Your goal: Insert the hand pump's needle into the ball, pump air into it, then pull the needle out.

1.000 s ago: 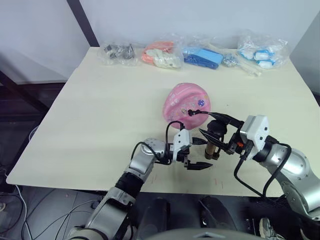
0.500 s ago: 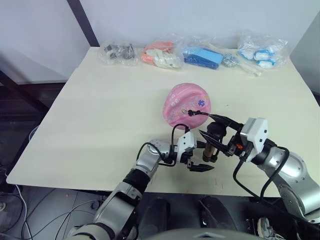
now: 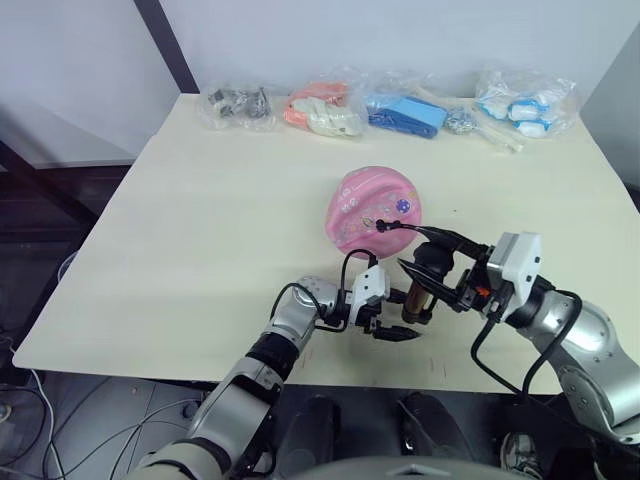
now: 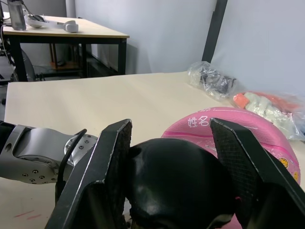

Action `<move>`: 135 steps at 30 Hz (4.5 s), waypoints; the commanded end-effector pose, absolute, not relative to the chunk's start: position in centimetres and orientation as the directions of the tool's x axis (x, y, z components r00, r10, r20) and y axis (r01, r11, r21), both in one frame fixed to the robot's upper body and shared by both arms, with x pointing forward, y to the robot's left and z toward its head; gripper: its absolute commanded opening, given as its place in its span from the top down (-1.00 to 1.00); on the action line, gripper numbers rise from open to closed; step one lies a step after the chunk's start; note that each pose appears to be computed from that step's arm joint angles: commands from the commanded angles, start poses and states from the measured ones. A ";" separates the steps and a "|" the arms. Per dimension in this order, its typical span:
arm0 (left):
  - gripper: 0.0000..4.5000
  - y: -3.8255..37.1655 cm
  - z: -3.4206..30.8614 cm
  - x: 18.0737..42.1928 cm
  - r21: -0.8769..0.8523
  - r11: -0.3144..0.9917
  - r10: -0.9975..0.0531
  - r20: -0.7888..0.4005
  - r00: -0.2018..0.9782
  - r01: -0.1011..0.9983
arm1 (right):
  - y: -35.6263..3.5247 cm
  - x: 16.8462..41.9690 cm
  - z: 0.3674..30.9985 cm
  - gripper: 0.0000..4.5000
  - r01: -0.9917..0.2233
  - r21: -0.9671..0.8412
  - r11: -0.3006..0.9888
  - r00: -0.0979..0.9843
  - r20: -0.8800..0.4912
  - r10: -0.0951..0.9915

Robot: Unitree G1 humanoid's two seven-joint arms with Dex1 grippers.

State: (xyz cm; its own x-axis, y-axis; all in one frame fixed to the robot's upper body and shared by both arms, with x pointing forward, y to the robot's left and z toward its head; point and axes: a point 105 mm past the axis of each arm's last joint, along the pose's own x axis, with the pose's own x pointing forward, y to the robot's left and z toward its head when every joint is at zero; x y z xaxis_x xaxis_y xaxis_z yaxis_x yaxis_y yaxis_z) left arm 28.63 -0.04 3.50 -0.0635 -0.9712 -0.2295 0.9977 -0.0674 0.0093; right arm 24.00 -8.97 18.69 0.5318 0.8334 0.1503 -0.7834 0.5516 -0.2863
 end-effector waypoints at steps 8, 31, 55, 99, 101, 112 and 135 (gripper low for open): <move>0.54 -0.3 4.4 29.1 0.050 -0.066 -0.977 -0.205 -0.055 0.997 | -9.1 23.5 20.0 0.04 -0.775 -0.329 0.540 0.507 0.188 0.841; 0.54 -1.2 0.0 28.9 0.058 0.064 -0.931 -0.357 0.080 0.996 | -12.2 23.1 27.0 0.04 -0.772 -0.308 0.556 0.497 0.253 0.830; 0.54 -1.8 -1.3 29.0 0.061 0.102 -0.909 -0.401 0.118 0.993 | -11.3 22.5 20.6 0.04 -0.840 -0.178 0.512 0.505 0.087 0.859; 0.54 -1.9 -2.3 28.8 0.070 0.130 -0.894 -0.423 0.148 0.989 | -13.8 22.1 25.0 0.04 -0.851 -0.171 0.497 0.474 0.159 0.866; 0.54 -1.9 -2.3 28.7 0.069 0.127 -0.894 -0.424 0.144 0.989 | -13.9 21.9 26.0 0.04 -0.853 -0.185 0.488 0.462 0.166 0.871; 0.54 -1.8 -2.5 28.6 0.070 0.124 -0.893 -0.427 0.142 0.990 | -14.1 22.1 27.4 0.04 -0.874 -0.165 0.458 0.442 0.124 0.888; 0.54 -1.9 -2.6 28.4 0.077 0.125 -0.892 -0.427 0.146 0.989 | -11.8 22.9 10.9 0.04 -0.852 -0.052 0.521 0.523 -0.104 0.846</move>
State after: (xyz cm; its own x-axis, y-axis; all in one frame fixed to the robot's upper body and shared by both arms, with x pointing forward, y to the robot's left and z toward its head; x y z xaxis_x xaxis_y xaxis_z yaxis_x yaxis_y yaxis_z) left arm 28.93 -2.62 -0.64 0.1396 -0.9181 -0.3710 0.9864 0.0960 0.1338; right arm 23.83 -12.57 13.97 0.5671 0.8236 -0.0122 -0.8149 0.5588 -0.1537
